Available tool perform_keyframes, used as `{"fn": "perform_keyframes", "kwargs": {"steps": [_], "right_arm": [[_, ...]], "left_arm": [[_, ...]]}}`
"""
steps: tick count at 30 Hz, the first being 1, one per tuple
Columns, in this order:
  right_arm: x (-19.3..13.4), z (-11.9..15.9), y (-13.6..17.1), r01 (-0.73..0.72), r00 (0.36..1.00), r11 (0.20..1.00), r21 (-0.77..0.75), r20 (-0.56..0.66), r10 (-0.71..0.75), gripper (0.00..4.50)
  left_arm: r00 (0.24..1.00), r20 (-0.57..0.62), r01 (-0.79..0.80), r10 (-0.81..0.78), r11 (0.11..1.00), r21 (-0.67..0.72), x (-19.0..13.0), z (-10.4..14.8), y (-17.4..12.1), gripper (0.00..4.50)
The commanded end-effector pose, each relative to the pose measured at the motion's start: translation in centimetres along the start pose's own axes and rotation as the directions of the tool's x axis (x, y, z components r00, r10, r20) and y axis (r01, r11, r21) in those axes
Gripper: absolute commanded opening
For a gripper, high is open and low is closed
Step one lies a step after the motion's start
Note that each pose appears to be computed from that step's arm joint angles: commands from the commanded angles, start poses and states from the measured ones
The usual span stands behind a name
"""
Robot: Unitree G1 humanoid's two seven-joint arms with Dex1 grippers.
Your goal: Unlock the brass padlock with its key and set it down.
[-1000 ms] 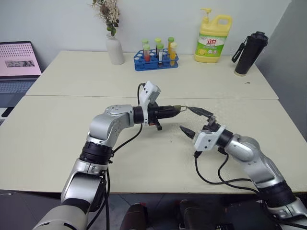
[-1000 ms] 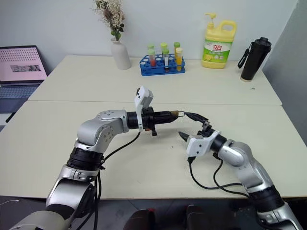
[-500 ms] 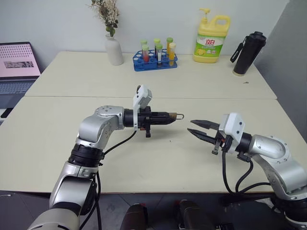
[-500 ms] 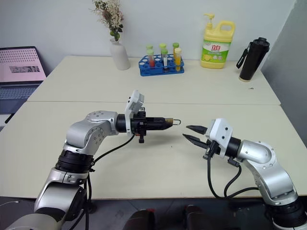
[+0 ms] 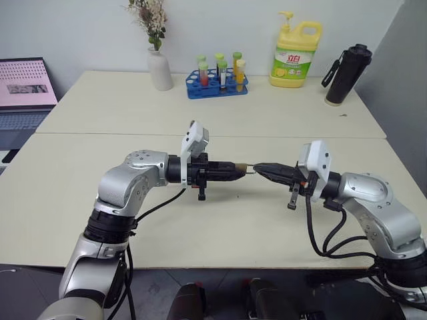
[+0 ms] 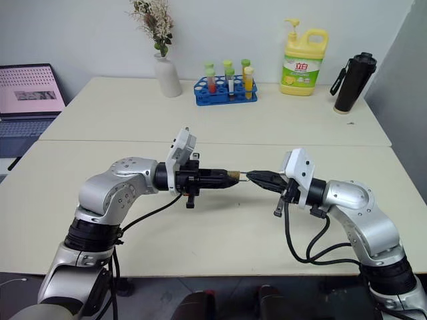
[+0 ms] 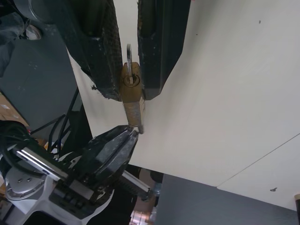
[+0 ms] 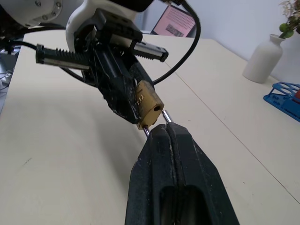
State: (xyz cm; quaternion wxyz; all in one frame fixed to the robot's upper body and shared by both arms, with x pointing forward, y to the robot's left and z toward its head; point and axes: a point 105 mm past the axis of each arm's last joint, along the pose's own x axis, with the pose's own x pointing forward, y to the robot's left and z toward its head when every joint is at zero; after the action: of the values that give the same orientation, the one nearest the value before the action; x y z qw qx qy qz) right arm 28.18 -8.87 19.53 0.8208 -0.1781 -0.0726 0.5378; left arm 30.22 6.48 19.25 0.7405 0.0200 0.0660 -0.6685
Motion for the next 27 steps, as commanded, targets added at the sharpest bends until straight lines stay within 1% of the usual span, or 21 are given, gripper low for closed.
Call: {"fn": "perform_keyframes", "kwargs": {"steps": [1,10,18,23,27], "right_arm": [[0.2,0.9,-0.1,-0.016,1.0,0.998,-0.055,0.025,0.018,0.0],[0.6,0.8,0.4,-0.081,0.996,0.995,-0.058,0.017,0.082,0.0],[0.7,0.1,1.0,-0.154,0.988,0.987,-0.037,-0.006,0.154,0.0],[0.7,-0.2,1.0,-0.154,0.988,0.987,-0.033,-0.015,0.154,0.0],[0.5,-0.8,0.3,-0.108,0.993,0.994,-0.033,-0.045,0.107,0.0]], "left_arm": [[0.999,0.022,0.028,-0.029,0.999,0.046,-0.3,1.3,-1.0,0.15],[0.997,0.0,0.075,-0.075,0.996,0.049,-0.5,1.2,-1.7,0.15],[0.995,0.021,0.096,-0.096,0.995,0.013,-0.6,1.5,-1.9,0.15],[0.996,0.019,0.084,-0.084,0.996,0.001,-0.8,1.4,-1.8,0.15],[0.997,0.03,0.066,-0.066,0.998,-0.022,-0.9,1.3,-1.6,0.15]]}}
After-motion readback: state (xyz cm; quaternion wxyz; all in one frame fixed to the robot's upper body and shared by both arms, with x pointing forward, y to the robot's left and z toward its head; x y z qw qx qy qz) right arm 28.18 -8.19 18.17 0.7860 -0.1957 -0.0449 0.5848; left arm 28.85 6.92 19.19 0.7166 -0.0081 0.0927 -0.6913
